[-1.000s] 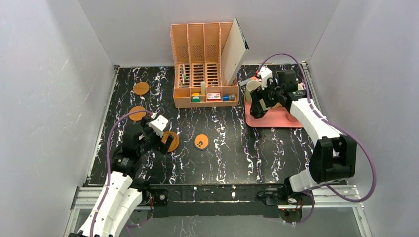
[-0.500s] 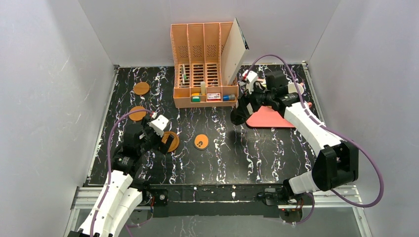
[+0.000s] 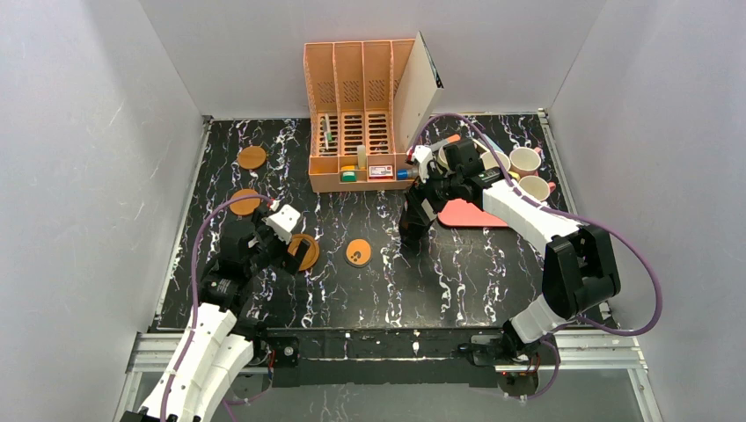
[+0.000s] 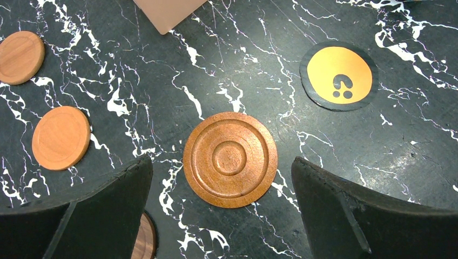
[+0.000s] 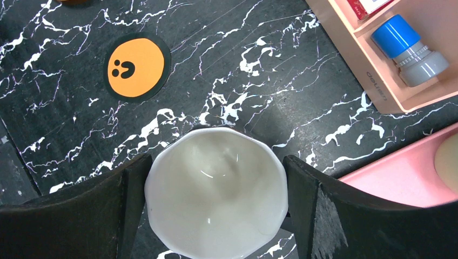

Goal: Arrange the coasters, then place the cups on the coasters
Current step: Place the cup at the center of the board.

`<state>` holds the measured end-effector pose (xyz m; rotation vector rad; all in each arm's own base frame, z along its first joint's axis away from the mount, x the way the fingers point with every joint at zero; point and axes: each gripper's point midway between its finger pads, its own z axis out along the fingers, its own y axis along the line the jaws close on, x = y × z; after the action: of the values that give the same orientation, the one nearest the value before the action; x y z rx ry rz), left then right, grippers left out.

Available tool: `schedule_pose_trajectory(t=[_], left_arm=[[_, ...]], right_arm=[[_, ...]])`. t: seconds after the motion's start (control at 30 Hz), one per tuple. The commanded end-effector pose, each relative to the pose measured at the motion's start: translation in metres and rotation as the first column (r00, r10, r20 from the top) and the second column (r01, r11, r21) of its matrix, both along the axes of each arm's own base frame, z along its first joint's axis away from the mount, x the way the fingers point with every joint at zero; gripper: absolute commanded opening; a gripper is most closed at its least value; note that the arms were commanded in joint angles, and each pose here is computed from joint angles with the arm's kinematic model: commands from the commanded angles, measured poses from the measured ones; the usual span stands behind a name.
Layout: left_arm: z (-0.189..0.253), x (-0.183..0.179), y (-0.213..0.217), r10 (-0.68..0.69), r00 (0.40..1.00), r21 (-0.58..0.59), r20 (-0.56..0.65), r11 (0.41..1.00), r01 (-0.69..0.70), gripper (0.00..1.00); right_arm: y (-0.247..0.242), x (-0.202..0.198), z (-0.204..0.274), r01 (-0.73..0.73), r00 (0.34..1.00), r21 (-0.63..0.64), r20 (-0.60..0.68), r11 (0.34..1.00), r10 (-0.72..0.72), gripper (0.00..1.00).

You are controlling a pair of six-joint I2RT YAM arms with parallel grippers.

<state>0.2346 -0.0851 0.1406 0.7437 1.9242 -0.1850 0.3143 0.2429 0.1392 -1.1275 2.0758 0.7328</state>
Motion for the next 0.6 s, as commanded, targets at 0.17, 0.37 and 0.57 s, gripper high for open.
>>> schedule_pose_trajectory(t=[0.17,0.37,0.57], left_arm=[[0.0,-0.001,0.0,-0.004,1.0,0.003,0.0,1.0,0.004,0.98],[0.0,-0.001,0.0,-0.004,1.0,0.002,0.001,1.0,0.004,0.98],[0.0,-0.001,0.0,-0.004,1.0,0.001,0.002,1.0,0.004,0.98]], right_arm=[[0.009,0.009,0.016,-0.031,0.995,0.026,0.092,0.999,0.029,0.49],[0.007,0.014,0.0,-0.009,0.997,-0.004,0.074,1.0,0.009,0.54],[0.003,0.022,-0.004,0.029,0.994,-0.039,0.109,0.999,-0.025,0.54]])
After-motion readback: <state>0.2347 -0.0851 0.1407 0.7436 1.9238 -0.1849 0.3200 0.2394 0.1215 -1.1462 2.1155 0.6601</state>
